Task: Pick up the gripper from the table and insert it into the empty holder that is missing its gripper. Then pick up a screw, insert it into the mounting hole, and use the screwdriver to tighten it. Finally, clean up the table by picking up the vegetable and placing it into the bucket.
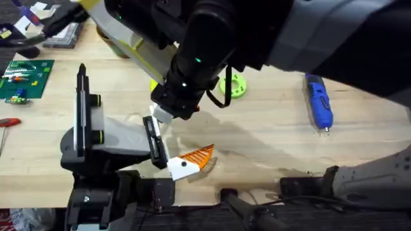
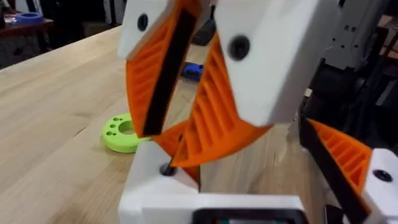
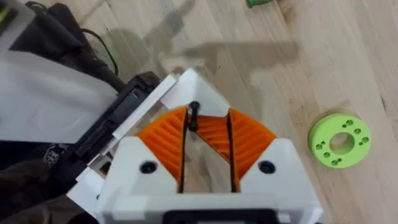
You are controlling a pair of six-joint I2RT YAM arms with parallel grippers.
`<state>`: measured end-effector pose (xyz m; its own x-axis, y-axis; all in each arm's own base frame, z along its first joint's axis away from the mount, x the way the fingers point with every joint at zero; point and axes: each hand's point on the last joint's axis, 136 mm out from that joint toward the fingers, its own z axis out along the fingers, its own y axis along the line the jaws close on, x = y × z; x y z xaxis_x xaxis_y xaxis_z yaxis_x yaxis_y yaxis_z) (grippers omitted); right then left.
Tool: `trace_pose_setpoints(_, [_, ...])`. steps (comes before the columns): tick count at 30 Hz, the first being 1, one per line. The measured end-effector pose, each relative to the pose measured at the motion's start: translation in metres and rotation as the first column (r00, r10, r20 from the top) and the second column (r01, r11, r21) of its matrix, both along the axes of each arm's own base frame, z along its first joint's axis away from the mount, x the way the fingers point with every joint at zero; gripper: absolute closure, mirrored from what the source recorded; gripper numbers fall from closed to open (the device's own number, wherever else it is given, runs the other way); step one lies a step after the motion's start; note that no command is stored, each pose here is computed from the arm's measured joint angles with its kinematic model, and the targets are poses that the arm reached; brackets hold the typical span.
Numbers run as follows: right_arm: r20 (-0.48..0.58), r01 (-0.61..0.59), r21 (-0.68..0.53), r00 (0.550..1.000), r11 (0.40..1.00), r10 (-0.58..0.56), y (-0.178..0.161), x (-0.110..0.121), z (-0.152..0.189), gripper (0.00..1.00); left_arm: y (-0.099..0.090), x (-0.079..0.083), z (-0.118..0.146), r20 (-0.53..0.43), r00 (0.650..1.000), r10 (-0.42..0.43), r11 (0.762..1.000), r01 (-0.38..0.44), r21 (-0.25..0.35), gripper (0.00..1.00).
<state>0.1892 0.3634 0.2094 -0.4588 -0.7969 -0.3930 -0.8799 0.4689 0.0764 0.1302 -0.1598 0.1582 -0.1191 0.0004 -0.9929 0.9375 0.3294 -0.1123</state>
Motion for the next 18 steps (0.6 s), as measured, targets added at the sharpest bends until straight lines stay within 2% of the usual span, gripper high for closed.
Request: trace_pose_setpoints(18, [-0.017, 0.001, 0.002, 1.0, 1.0, -0.001, 0.0, -0.0028, -0.0004, 0.642, 0.0, 0.0, 0.0, 0.0, 1.0, 0.0, 1.0, 0.0, 0.0, 0.015])
